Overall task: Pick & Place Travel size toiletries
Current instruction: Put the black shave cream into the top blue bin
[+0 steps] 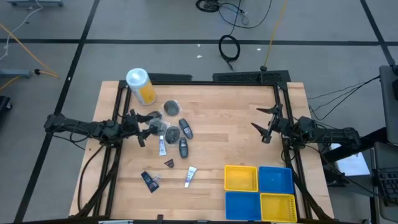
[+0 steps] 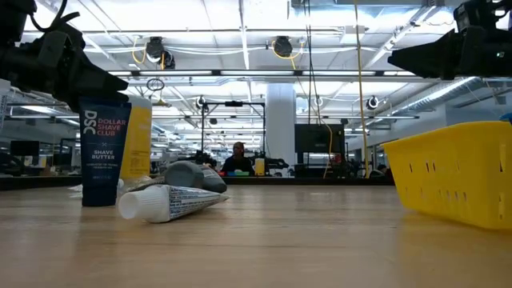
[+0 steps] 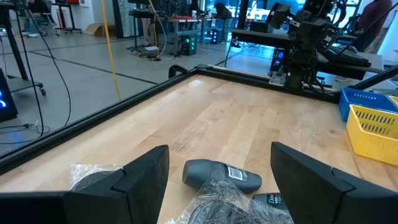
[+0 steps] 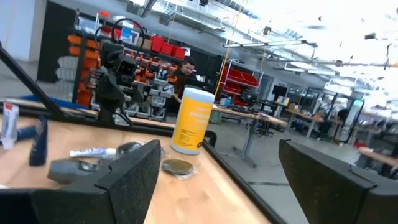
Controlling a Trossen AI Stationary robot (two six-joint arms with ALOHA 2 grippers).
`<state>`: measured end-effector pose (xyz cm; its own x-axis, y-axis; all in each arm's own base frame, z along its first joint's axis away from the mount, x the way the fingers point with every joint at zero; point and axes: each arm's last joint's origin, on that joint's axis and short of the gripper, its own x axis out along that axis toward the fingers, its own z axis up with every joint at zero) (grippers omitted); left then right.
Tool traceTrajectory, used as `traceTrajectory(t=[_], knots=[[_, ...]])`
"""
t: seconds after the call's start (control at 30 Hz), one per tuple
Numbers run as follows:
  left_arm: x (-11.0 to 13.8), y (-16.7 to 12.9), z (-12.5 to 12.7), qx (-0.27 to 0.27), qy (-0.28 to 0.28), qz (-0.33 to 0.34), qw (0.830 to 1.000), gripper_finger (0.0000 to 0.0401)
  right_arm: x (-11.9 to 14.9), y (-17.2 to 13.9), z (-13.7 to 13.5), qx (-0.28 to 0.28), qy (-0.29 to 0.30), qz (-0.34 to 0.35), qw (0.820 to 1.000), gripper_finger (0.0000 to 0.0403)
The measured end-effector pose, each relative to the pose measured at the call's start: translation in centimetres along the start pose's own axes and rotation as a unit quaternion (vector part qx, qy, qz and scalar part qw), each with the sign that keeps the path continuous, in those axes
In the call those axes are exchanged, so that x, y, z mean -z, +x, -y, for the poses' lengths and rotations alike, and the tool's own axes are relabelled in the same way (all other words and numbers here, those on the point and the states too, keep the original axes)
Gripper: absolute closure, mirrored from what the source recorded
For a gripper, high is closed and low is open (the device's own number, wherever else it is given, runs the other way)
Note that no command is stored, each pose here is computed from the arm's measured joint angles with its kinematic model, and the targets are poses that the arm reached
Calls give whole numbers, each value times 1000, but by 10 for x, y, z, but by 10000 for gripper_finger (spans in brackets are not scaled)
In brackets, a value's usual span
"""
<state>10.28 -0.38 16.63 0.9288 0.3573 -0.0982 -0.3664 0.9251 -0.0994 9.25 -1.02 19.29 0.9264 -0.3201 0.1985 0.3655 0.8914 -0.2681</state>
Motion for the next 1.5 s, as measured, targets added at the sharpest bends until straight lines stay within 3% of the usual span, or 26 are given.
traceTrajectory(t=[0.23, 0.87, 1.13, 1.3, 1.37, 1.5], knots=[[0, 0, 0, 0, 0, 0, 1000, 128, 0, 0, 0, 0, -58, 0, 998, 85], [0, 0, 0, -8, -1, 2, 1000, 128, -1, 0, 0, 0, -57, 3, 998, 85], [-3, 0, -3, -54, -9, 22, 998, 127, -1, 0, 0, 0, -56, 4, 998, 85], [-4, 0, -3, -53, -14, 27, 998, 127, -1, 0, 0, 0, -1, 4, 1000, 85], [-6, 0, 0, -14, -24, 32, 999, 128, -1, 0, 0, -1, 33, 4, 999, 85], [-10, -1, 9, 134, -76, 24, 988, 128, -1, 0, 0, -1, 70, 5, 998, 85]])
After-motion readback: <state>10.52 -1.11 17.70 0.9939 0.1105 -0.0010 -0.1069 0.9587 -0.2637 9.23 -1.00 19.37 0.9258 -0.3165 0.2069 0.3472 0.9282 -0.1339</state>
